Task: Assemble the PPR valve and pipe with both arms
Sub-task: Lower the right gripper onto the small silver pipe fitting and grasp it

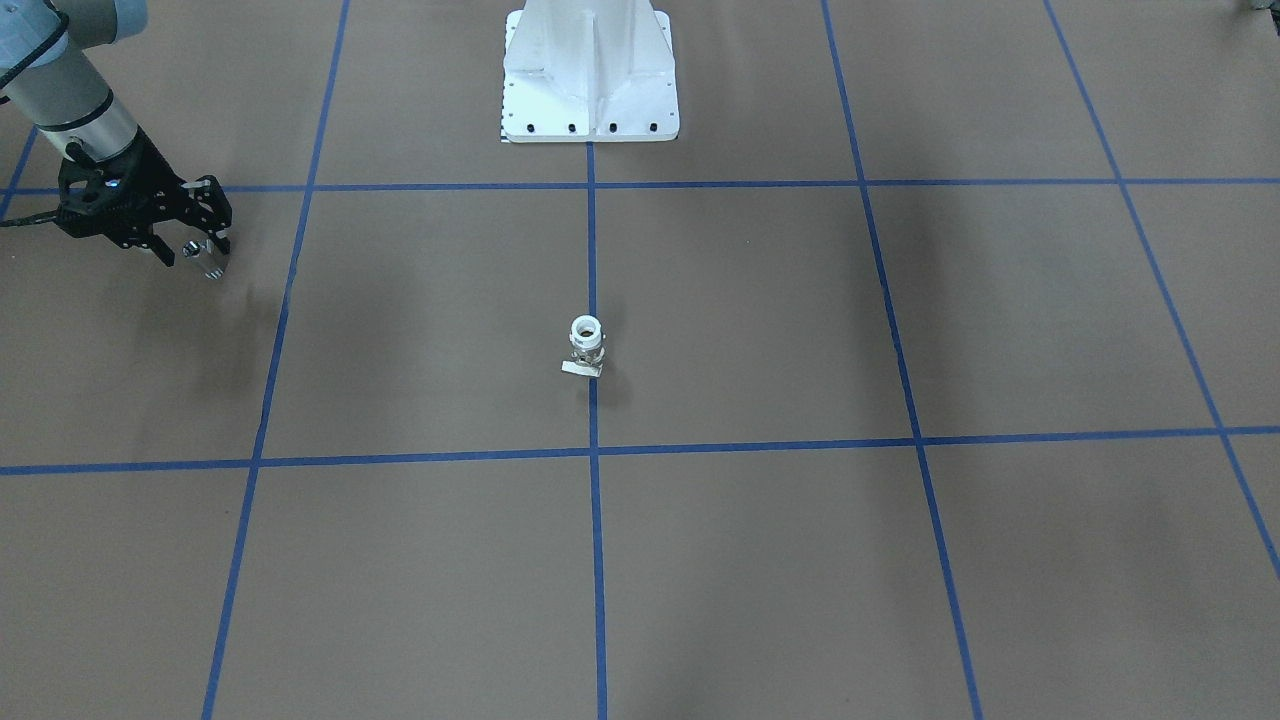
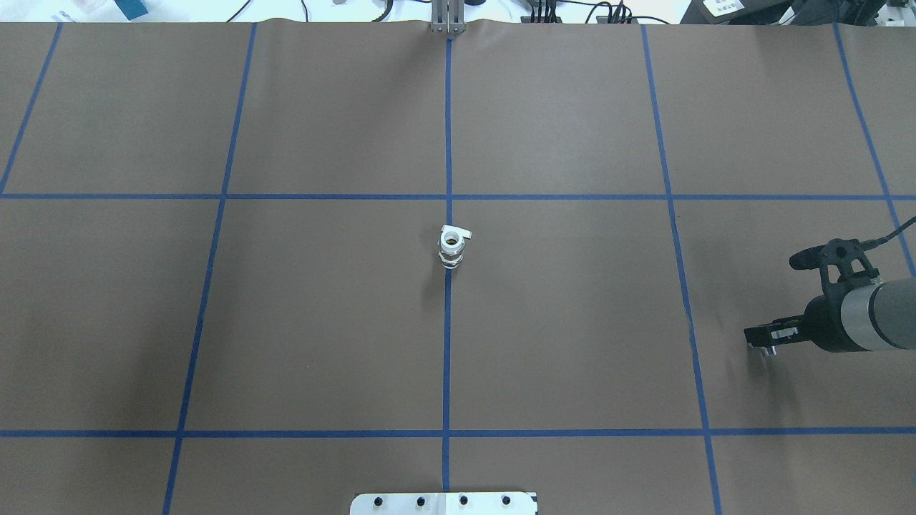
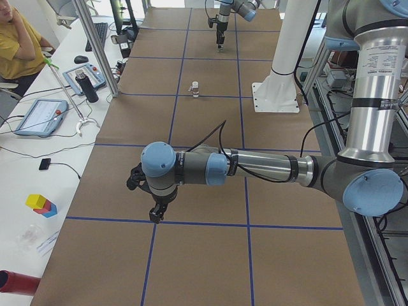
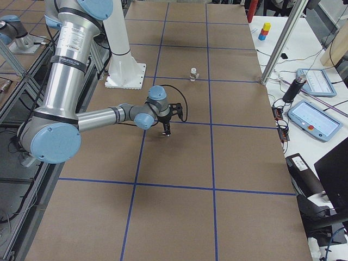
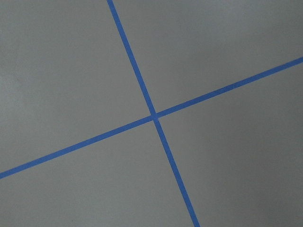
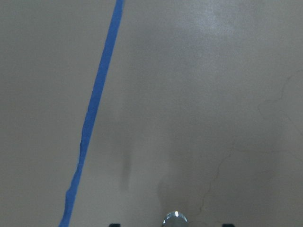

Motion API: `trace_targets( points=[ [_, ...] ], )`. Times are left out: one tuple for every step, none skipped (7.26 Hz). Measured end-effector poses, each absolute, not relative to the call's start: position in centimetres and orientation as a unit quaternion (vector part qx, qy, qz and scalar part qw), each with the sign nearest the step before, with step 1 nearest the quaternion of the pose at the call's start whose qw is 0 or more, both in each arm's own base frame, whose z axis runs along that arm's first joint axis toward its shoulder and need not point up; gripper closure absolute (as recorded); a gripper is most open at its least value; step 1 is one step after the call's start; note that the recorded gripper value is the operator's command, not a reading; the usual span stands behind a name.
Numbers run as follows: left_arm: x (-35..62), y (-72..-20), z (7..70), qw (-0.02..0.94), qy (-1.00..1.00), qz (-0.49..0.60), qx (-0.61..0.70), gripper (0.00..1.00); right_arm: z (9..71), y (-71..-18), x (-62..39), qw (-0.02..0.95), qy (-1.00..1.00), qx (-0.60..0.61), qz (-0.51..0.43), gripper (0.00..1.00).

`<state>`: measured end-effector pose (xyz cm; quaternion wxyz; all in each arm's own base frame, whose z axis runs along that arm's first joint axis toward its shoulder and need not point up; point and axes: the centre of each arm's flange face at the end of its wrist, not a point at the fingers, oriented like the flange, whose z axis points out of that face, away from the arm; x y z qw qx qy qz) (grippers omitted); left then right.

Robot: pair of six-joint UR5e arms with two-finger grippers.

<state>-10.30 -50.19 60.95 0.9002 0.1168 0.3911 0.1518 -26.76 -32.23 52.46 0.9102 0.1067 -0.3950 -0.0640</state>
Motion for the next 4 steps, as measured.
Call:
trace_targets(
  points=[
    [-10.3,-50.19,60.95,0.9,0.391,0.152,0.117,0.0,52.61,-32.11,-26.73,0.911,-0.393,0.105,-0.065,0.42],
    [-10.3,-50.19,60.95,0.9,0.391,0.151,0.117,0.0,52.78,-31.99,-26.67,0.912,-0.392,0.103,-0.065,0.68],
    [-10.3,-50.19,60.95,0.9,0.391,0.151,0.117,0.0,52.94,-31.88,-26.6,0.913,-0.39,0.102,-0.066,0.97],
    [-10.3,-50.19,60.95,0.9,0.391,0.151,0.116,0.0,53.03,-31.82,-26.56,0.913,-0.389,0.1,-0.066,1.0]
  ],
)
